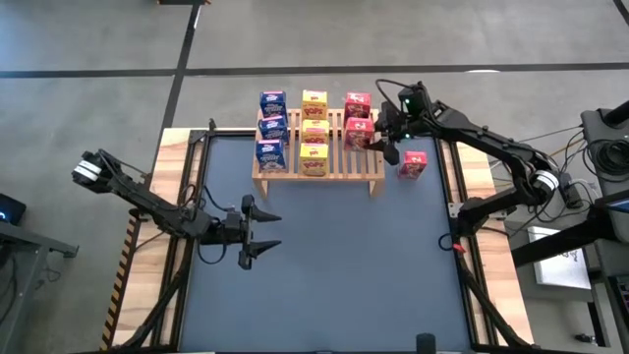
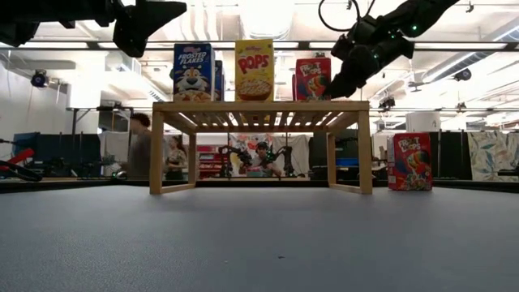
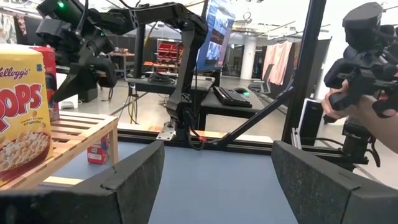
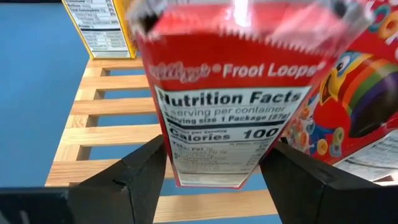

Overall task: Stack cereal on shelf
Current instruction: Put the bottom red cereal box on the shelf aligned with the other red cereal box, then put the red cereal box on the shelf aligned with the other red cereal box

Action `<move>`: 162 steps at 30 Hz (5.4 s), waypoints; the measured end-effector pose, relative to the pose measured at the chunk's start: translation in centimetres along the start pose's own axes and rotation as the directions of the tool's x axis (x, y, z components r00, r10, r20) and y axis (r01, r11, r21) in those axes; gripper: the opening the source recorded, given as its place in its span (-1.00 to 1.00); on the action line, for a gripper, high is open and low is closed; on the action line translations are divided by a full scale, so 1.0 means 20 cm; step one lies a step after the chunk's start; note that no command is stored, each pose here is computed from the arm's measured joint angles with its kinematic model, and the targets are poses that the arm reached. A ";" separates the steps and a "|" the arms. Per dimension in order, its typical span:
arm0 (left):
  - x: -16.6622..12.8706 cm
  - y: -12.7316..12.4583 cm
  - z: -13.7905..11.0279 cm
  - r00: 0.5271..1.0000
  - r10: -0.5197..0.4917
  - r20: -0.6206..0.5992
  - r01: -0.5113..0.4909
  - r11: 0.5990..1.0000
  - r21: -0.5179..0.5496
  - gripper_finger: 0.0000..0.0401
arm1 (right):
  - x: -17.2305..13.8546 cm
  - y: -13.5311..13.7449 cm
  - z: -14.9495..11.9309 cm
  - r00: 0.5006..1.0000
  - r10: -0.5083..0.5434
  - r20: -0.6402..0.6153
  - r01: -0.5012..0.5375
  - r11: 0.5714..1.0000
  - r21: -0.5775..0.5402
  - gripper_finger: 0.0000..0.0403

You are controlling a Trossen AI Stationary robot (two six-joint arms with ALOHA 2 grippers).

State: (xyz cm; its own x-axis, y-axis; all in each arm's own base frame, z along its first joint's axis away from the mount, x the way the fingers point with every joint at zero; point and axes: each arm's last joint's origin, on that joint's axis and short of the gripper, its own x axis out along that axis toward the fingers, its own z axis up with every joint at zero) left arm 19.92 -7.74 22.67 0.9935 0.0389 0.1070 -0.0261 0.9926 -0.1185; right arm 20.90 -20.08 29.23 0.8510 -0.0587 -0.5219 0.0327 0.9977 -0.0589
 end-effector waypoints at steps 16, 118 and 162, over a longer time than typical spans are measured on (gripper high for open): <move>0.00 0.00 -0.01 1.000 0.001 -0.012 -0.001 1.000 0.001 0.40 | -0.12 0.06 0.05 0.998 -0.060 -0.007 0.060 0.998 -0.015 0.32; 0.03 -0.02 -0.02 0.999 -0.026 0.048 0.026 1.000 0.004 0.40 | -0.55 0.39 -0.07 0.807 -0.344 -0.481 0.419 0.906 0.055 0.33; 0.03 -0.02 -0.02 0.999 -0.025 0.046 0.024 0.999 0.033 0.40 | -0.55 0.40 -0.09 0.797 -0.316 -0.514 0.409 0.909 0.076 0.65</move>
State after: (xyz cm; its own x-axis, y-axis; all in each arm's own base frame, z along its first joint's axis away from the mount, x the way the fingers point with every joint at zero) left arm 20.54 -8.06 22.41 0.9877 0.0189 0.1553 -0.0060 0.9965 -0.0836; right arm 10.87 -11.56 33.02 0.3987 -0.3794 -0.8350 0.4179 0.8856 -0.2028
